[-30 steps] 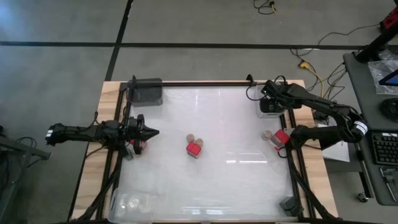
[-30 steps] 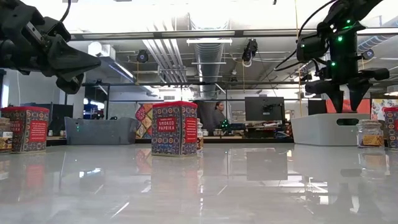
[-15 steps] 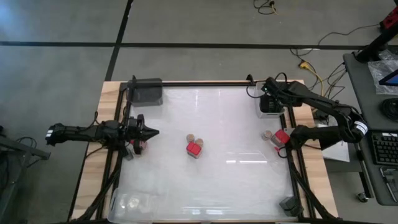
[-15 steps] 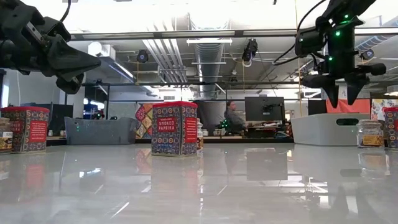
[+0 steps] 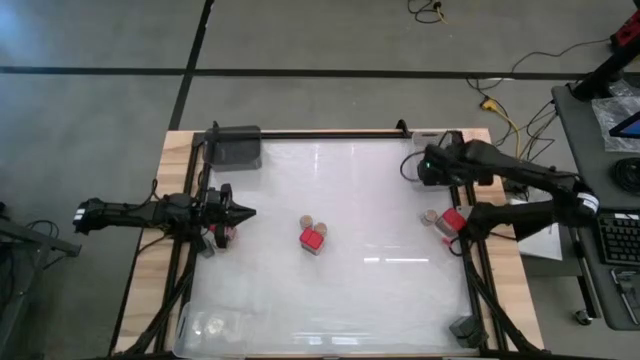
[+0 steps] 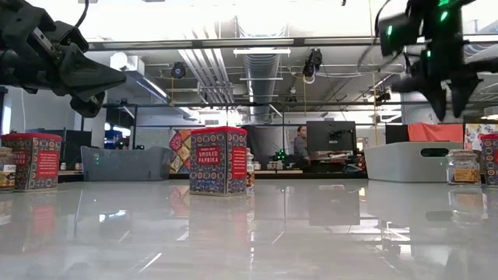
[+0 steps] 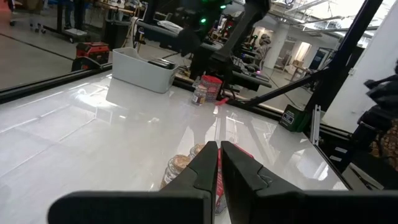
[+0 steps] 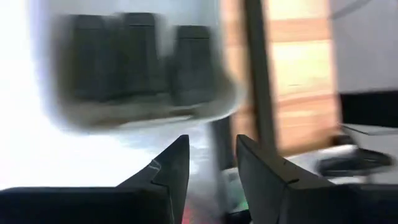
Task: Sort spices by type
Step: Put the black seasoning can into the gray bin
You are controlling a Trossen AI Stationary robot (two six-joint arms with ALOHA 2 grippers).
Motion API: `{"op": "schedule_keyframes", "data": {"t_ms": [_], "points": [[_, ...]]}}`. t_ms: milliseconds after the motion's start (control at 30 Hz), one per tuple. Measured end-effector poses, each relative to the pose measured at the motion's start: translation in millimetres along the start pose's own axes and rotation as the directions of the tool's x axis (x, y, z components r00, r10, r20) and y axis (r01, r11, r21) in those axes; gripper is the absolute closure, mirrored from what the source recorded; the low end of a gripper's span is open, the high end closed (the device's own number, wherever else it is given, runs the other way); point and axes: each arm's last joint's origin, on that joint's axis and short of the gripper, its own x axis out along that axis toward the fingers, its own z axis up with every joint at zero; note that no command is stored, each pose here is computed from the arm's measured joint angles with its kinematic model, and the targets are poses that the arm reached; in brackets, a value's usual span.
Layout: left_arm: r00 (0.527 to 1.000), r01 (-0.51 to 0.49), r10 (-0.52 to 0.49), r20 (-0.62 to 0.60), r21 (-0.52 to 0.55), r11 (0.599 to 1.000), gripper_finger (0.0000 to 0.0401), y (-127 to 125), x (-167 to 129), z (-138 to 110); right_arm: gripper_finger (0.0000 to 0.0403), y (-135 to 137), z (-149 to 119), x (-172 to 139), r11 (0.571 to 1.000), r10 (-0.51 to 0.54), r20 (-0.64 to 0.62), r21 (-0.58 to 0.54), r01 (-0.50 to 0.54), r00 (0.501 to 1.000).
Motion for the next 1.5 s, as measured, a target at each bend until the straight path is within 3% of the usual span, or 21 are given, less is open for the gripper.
{"op": "schedule_keyframes", "data": {"t_ms": [200,367,533,733,833,1000,1133,1267,1500], "points": [[1.0,0.0,0.0,0.0,0.0,1.0,0.0397,0,0,0,0.0252,18,-47,-41,0.975,0.224,0.035,-0.023,-0.223,0.974],[1.0,0.0,0.0,0.0,0.0,1.0,0.0397,0,0,0,0.0212,43,-104,-67,0.923,0.383,-0.02,-0.027,-0.384,0.923],[1.0,0.0,0.0,0.0,0.0,1.0,0.0397,0,0,0,0.018,69,-162,-95,0.896,0.426,-0.084,-0.096,-0.433,0.901],[1.0,0.0,0.0,0.0,0.0,1.0,0.0397,0,0,0,0.015,97,-233,-112,0.904,0.298,-0.253,-0.234,-0.357,0.92],[1.0,0.0,0.0,0.0,0.0,1.0,0.0397,0,0,0,0.0132,105,-266,-115,0.907,0.144,-0.38,-0.319,-0.276,0.914],[1.0,0.0,0.0,0.0,0.0,1.0,0.0397,0,0,0,0.0095,101,-303,-120,0.883,-0.107,-0.512,-0.444,-0.155,0.852],[1.0,0.0,0.0,0.0,0.0,1.0,0.0397,0,0,0,0.0063,88,-315,-122,0.849,-0.226,-0.556,-0.515,-0.118,0.8],[1.0,0.0,0.0,0.0,0.0,1.0,0.0397,0,0,0,0.0037,71,-314,-122,0.82,-0.314,-0.523,-0.57,-0.051,0.793],[1.0,0.0,0.0,0.0,0.0,1.0,0.0397,0,0,0,0.0033,56,-302,-113,0.783,-0.36,-0.537,-0.618,-0.066,0.763]]}}
